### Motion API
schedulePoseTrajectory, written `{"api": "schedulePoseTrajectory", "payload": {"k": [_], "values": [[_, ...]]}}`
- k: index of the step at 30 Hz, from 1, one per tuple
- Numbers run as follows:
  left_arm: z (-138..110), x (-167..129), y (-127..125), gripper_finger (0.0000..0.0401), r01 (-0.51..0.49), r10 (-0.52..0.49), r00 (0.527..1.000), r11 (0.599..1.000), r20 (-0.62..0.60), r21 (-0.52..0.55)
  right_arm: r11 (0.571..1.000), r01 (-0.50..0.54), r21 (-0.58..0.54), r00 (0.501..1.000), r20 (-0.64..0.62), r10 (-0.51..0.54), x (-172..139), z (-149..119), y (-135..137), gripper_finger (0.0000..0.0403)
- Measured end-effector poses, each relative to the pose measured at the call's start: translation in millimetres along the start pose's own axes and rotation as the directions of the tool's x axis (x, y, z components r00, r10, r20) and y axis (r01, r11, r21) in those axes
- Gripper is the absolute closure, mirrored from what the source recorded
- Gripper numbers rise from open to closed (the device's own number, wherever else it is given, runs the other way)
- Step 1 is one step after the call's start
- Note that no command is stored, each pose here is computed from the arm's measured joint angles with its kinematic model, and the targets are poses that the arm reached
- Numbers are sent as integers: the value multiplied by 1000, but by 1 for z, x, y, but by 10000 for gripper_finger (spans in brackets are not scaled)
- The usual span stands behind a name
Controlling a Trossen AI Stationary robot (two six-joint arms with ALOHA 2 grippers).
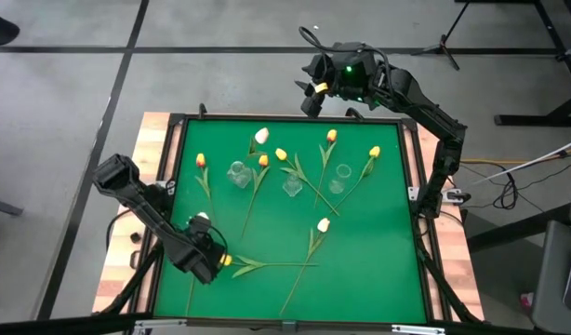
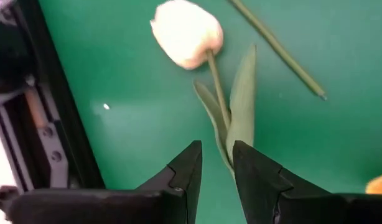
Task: Sort flowers into vase by color
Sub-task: Put the left light yellow flower into the left transparent vase
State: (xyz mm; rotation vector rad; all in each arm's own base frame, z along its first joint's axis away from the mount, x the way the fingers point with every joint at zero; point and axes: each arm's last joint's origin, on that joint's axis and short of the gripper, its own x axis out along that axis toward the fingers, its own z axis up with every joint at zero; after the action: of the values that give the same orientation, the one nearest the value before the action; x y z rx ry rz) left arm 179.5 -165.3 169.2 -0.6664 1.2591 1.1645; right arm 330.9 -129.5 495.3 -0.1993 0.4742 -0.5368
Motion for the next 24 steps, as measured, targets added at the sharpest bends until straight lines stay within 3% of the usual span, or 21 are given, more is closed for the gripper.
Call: {"api": "schedulePoseTrajectory", "payload": {"k": [10,24], "values": [[-4,0,-4,313,47,-48,998,997,-27,-55,1000,-4,-12,1000,-16,4,0,-2,0,219],[-8,-1,-6,313,68,-72,995,996,-74,-53,1000,-15,-23,998,-57,13,0,-6,1,219]]}}
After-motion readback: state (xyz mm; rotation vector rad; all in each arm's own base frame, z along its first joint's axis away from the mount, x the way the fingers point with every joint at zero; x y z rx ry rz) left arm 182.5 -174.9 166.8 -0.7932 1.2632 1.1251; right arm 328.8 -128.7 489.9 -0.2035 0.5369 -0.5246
